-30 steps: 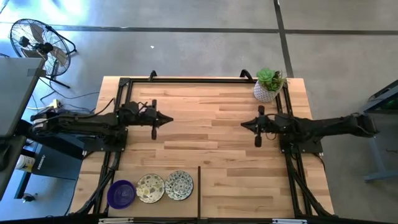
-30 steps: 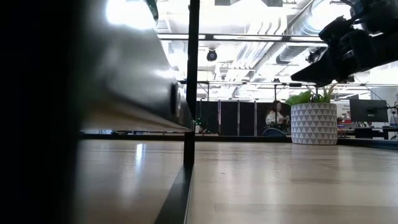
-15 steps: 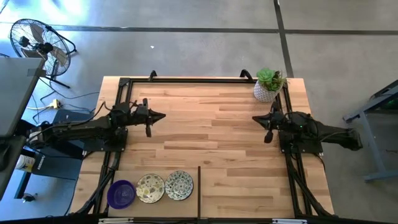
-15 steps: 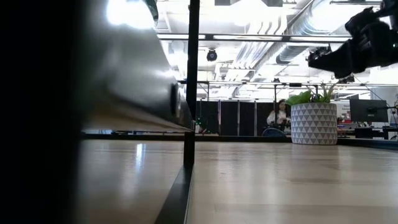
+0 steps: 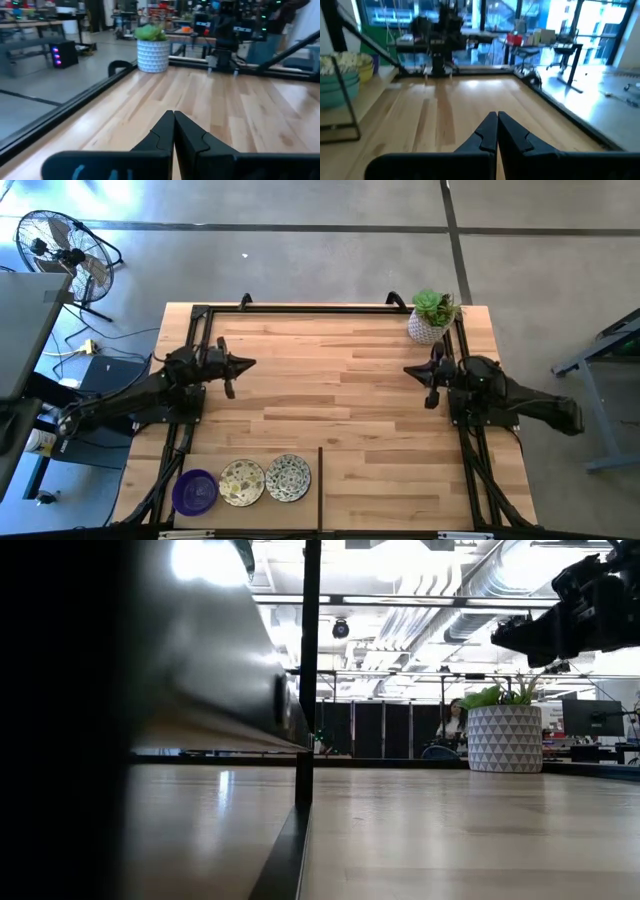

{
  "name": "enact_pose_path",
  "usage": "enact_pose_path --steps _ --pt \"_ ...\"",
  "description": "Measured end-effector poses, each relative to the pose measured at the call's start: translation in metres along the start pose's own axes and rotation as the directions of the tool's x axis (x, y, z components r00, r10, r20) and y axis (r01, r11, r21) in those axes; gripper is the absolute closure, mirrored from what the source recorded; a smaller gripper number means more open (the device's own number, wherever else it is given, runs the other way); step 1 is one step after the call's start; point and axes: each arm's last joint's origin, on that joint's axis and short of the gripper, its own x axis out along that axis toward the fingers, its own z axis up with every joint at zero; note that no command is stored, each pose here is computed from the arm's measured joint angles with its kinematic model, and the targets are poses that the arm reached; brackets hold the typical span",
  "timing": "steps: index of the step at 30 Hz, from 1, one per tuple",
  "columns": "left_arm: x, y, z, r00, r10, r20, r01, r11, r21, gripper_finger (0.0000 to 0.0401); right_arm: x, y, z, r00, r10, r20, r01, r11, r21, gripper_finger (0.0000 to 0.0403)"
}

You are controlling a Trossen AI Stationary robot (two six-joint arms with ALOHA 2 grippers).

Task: Pick & Place Mini bowls
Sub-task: Return to Home Position

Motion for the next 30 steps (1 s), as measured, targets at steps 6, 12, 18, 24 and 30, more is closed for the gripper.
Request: enact_pose_path --steps 6,12,18,24,30 --pt "-0.013 0.0 0.002 0.995 0.08 0.057 -0.079 0.997 -0.024 0.0401 0.003 -0.009 -0.007 0.997 -0.048 0.062 0.046 0.999 0.027 0.0402" --pt "-0.013 0.001 -0.001 0.992 0.11 0.054 -0.108 0.993 -0.038 0.0401 0.002 -0.014 -0.008 0.992 -0.117 0.054 0.114 0.992 0.058 0.0402" --pt "-0.013 0.001 -0.001 0.992 0.114 0.055 -0.112 0.993 -0.041 0.0401 0.003 -0.015 -0.01 0.979 -0.2 0.028 0.196 0.977 0.088 0.0402" --pt "-0.013 0.001 -0.001 0.991 0.122 0.052 -0.119 0.991 -0.058 0.0401 0.003 -0.015 -0.008 0.956 -0.29 0.041 0.284 0.952 0.117 0.0403" --pt "-0.013 0.002 -0.002 0.989 0.14 0.05 -0.136 0.987 -0.084 0.0401 0.003 -0.014 -0.008 0.954 -0.296 0.041 0.29 0.95 0.12 0.0403"
